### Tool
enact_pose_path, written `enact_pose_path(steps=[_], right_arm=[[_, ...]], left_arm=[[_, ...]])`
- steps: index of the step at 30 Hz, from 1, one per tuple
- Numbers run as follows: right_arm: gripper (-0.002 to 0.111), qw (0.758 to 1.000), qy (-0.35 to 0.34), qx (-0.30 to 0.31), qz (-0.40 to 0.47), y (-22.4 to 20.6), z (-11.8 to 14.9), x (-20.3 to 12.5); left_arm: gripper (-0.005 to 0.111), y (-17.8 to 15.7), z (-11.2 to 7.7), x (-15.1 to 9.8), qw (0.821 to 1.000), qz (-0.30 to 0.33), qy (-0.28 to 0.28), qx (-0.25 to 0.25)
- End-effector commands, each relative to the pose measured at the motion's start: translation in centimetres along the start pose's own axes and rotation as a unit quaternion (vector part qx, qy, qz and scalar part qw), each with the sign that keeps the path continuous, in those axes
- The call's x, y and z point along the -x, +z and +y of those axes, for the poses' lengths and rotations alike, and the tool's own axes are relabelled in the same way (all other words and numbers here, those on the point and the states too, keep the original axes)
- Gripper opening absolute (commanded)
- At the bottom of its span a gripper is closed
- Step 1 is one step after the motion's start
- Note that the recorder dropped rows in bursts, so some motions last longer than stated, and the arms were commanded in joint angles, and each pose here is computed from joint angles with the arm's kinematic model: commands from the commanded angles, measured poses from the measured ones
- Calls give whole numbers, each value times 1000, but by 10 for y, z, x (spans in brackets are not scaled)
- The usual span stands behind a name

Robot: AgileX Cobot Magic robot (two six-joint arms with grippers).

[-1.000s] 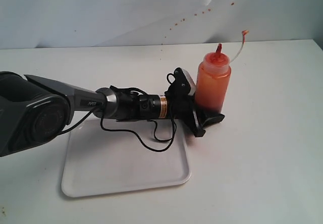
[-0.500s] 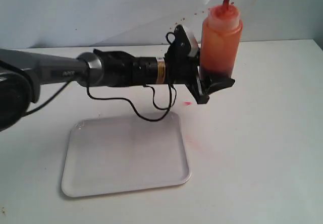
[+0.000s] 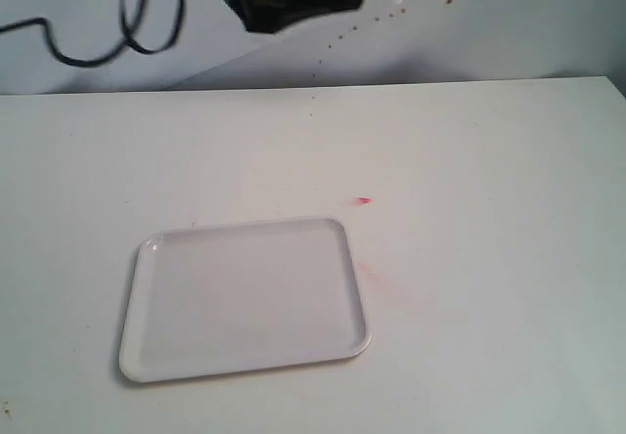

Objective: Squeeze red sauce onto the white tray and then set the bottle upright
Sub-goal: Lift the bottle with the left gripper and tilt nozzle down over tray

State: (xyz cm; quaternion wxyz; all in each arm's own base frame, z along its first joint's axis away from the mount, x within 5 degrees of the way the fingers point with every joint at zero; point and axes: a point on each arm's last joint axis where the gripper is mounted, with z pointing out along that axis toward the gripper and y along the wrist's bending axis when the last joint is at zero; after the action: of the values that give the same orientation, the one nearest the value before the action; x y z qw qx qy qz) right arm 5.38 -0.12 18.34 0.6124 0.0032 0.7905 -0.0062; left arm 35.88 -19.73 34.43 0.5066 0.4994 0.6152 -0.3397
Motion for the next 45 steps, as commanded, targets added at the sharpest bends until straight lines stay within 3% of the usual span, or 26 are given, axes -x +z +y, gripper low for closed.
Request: enact_pose_path(steps=[1, 4, 8, 13, 17, 23, 27, 30, 34, 38, 39, 40, 43, 44, 45], right_arm=[[0, 1000, 3, -4, -2, 0, 0, -1], [0, 1000, 3, -4, -2, 0, 0, -1], [0, 1000, 3, -4, -2, 0, 0, -1], [0, 1000, 3, -4, -2, 0, 0, -1], [0, 1000, 3, -4, -2, 0, 0, -1], [0, 1000, 3, -4, -2, 0, 0, -1], [0, 1000, 3, -4, -2, 0, 0, -1], [0, 1000, 3, -4, -2, 0, 0, -1], [0, 1000, 3, -4, -2, 0, 0, -1], [0, 1000, 3, -4, -2, 0, 0, -1], [0, 1000, 3, -4, -2, 0, 0, -1], [0, 1000, 3, -4, -2, 0, 0, -1], [0, 1000, 3, -4, -2, 0, 0, -1], [0, 1000, 3, -4, -2, 0, 0, -1], [0, 1000, 3, -4, -2, 0, 0, -1]], left_arm=[[0, -64, -24, 28, 997, -24, -2, 67], [0, -102, -32, 27, 985, -20, -4, 172], [0, -147, -46, 15, 955, 0, 10, 297], [0, -179, -70, -10, 907, 70, 92, 406], [0, -187, -88, -41, 888, 112, 82, 439], [0, -183, -102, -97, 876, 202, 72, 432], [0, -189, -101, -108, 854, 233, 71, 460], [0, -190, -101, -108, 849, 238, 75, 465], [0, -189, -101, -107, 838, 276, 144, 448], [0, -177, -106, -99, 786, 329, 221, 474], [0, -172, -106, -99, 759, 364, 260, 473], [0, -168, -106, -100, 746, 382, 278, 468], [0, -144, -101, -106, 687, 467, 357, 428], [0, -134, -95, -107, 650, 506, 390, 412], [0, -128, -91, -108, 630, 526, 404, 404]])
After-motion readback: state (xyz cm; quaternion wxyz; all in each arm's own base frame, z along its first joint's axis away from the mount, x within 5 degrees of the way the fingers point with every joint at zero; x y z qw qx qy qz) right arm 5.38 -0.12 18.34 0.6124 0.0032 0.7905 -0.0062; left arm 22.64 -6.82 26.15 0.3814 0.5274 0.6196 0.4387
